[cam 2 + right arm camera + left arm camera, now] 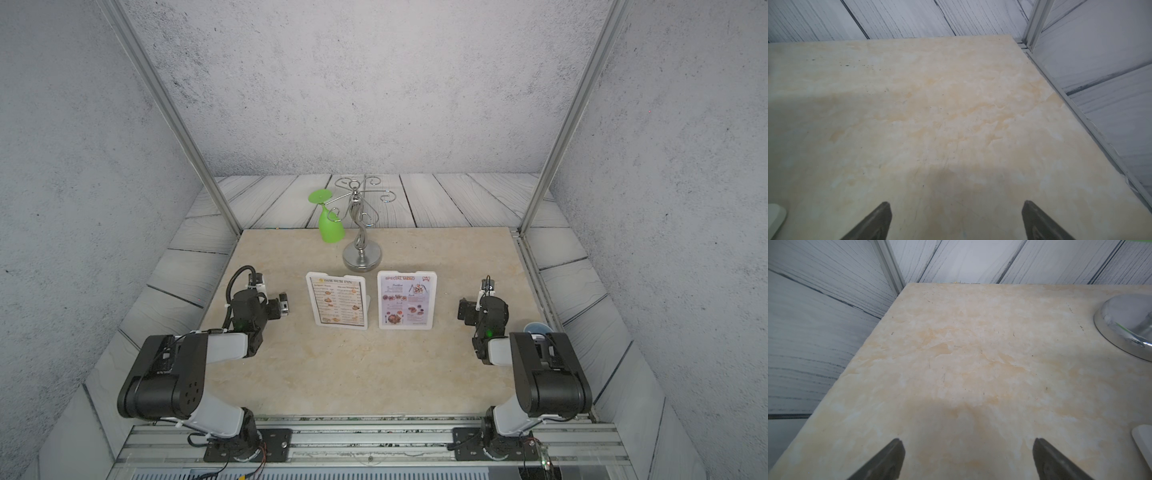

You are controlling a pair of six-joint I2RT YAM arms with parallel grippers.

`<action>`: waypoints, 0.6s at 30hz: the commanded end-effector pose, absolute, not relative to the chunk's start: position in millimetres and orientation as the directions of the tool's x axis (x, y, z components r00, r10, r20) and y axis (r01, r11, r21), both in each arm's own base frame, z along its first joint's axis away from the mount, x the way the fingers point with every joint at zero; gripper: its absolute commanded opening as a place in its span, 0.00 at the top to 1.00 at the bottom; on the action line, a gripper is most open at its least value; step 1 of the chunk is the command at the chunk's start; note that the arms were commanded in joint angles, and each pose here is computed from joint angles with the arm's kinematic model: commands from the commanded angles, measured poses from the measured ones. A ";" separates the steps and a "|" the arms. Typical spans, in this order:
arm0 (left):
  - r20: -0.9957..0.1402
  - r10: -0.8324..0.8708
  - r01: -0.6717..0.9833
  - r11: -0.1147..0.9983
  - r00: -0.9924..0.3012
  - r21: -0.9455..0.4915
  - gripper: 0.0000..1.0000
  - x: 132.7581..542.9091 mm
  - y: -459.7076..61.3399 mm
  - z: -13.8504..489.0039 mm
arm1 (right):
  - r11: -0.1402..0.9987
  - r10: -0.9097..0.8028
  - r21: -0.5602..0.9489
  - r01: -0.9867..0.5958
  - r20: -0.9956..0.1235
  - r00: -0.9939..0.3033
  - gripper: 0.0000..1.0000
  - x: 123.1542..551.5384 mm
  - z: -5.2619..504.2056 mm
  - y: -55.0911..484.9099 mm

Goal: Insert the menus into the narrow rack
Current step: Reset both arms

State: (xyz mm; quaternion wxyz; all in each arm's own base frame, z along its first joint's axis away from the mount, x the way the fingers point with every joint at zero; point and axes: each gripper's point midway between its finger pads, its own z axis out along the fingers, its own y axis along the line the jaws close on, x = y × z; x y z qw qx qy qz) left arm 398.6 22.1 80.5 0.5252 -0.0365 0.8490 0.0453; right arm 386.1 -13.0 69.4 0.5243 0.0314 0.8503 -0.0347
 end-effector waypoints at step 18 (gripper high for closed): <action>-0.917 0.012 -0.086 0.995 -0.398 0.051 0.00 406.2 20.4 97.2 | 0.998 -0.005 -0.028 0.048 -0.902 -0.431 0.01 402.0 85.6 -7.2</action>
